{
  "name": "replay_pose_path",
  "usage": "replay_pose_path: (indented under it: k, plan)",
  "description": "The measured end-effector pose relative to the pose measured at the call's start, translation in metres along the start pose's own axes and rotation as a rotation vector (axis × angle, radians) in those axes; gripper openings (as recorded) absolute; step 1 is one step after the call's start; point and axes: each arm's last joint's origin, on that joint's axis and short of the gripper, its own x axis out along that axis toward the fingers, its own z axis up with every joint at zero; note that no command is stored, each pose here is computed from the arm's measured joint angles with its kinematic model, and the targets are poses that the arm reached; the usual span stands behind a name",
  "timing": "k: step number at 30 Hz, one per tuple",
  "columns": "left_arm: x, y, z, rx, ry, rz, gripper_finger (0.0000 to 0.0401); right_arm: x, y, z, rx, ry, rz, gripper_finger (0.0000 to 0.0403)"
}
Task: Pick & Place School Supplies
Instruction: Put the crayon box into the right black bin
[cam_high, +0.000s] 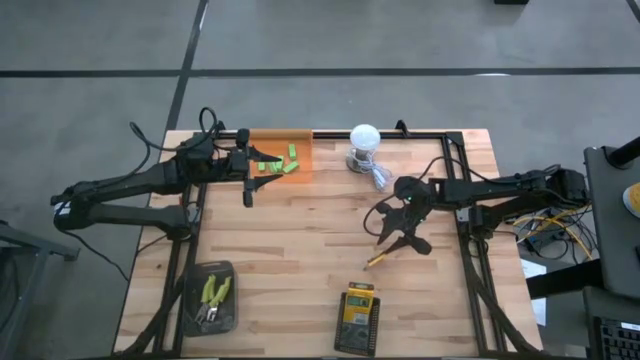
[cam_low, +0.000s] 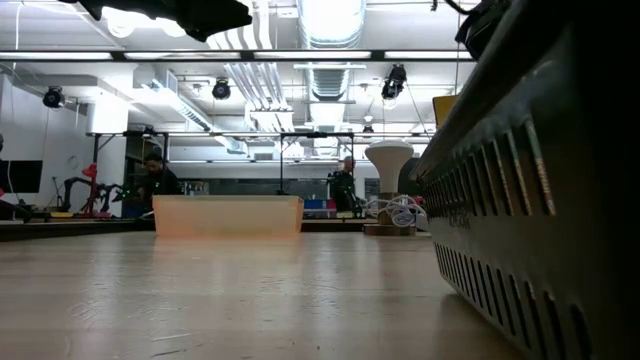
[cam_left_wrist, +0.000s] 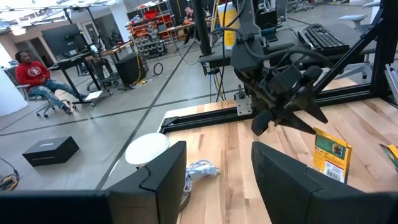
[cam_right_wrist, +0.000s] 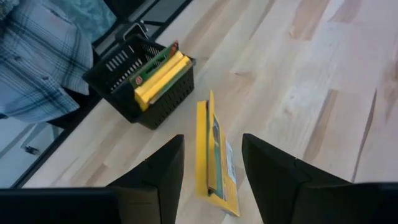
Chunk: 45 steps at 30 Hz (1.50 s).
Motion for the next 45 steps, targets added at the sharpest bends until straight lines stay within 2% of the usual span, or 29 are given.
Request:
replay_pose_path:
  k: [6,14,20,23,29,39,45]
  plan:
    - [0.000,0.000,0.000,0.000,0.000,0.000,0.0188,-0.008,0.009,0.005,-0.030,-0.030,0.002,0.0146]
    - [0.000,0.000,0.000,0.000,0.000,0.000,0.0188,-0.001,0.018,-0.001,-0.044,0.013,0.029,0.0150]
    - [0.000,0.000,0.000,0.000,0.000,0.000,0.0188,0.000,0.017,-0.005,-0.124,-0.017,-0.106,0.0151]
    - [0.000,0.000,0.000,0.000,0.000,0.000,0.0188,0.002,0.017,-0.010,-0.134,-0.055,-0.124,0.0157]
    - [0.000,0.000,0.000,0.000,0.000,0.000,0.0188,0.009,0.022,-0.024,-0.130,-0.090,-0.088,0.0169]
    - [0.000,0.000,0.000,0.000,0.000,0.000,0.0188,0.013,0.024,-0.048,-0.149,-0.171,-0.118,0.0164]
    - [0.000,0.000,0.000,0.000,0.000,0.000,0.0188,0.013,0.023,-0.056,-0.158,-0.172,-0.141,0.0159]
